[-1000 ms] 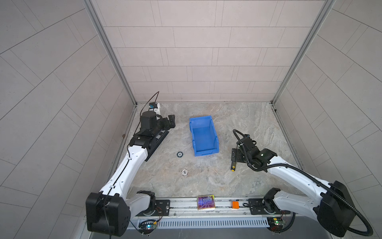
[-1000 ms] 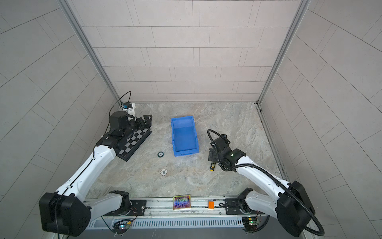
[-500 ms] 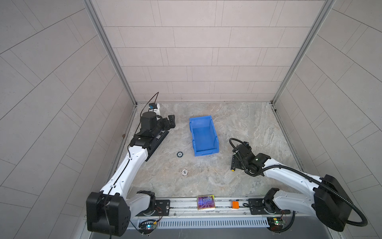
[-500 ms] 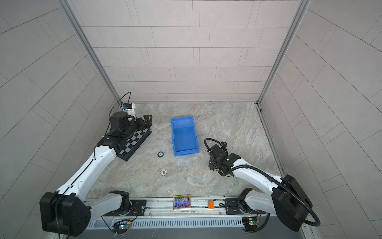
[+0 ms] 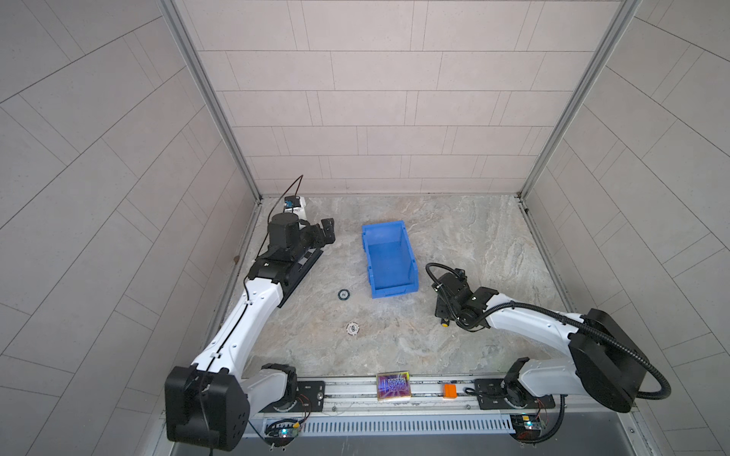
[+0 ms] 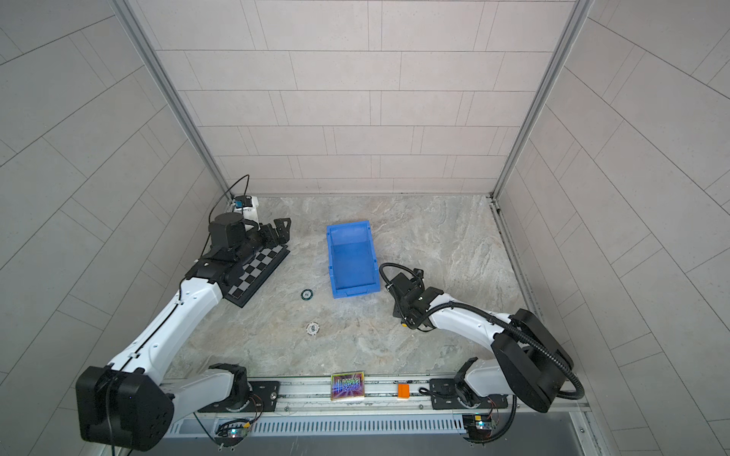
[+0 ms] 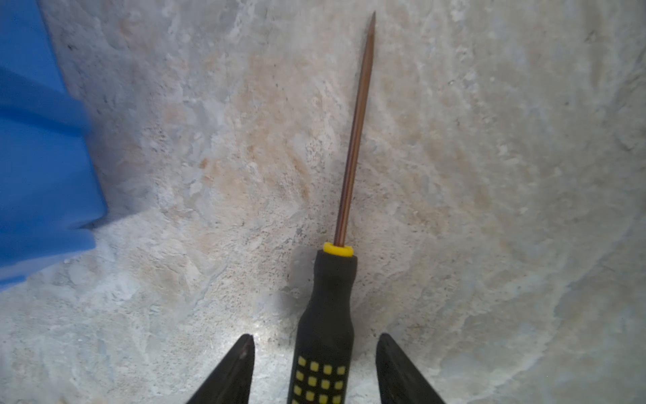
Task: Put the screwdriver in the bin
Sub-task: Pick up the screwdriver from the center of the table.
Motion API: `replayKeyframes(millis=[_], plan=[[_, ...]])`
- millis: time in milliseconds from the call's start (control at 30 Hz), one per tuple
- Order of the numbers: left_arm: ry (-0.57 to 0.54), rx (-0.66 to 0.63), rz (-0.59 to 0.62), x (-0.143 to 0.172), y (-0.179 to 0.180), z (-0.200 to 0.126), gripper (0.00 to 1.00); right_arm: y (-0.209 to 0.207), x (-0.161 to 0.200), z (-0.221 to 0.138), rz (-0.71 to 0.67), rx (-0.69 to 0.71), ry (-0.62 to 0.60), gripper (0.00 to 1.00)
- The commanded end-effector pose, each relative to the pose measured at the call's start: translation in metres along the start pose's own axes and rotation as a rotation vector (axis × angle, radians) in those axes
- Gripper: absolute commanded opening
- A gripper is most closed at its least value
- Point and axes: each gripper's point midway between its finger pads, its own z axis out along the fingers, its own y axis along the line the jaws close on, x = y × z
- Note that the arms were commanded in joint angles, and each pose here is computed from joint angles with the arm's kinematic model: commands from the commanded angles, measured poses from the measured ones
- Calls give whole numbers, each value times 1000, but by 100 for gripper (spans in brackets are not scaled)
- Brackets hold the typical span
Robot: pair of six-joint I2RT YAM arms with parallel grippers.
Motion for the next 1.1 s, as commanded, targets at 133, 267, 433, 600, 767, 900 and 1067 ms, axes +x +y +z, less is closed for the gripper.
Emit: replayKeyframes(millis=[133, 267, 433, 600, 767, 900, 1067], plan=[[-25, 13, 3, -7, -5, -5, 99, -6, -4, 4, 15, 60, -21, 51], [-28, -7, 13, -8, -2, -7, 100, -6, -2, 7, 18, 68, -13, 50], [-23, -6, 11, -6, -1, -5, 100, -8, -1, 8, 14, 76, -11, 46], [-21, -13, 12, -5, 0, -4, 100, -9, 0, 8, 10, 79, -8, 43], [-19, -15, 12, -4, 1, -4, 100, -9, 0, 9, 7, 83, -6, 42], [-17, -14, 9, -4, 0, -4, 100, -10, -1, 9, 3, 89, -10, 42], [-25, -15, 12, -6, 0, -6, 100, -12, -2, 9, 0, 101, -15, 41]])
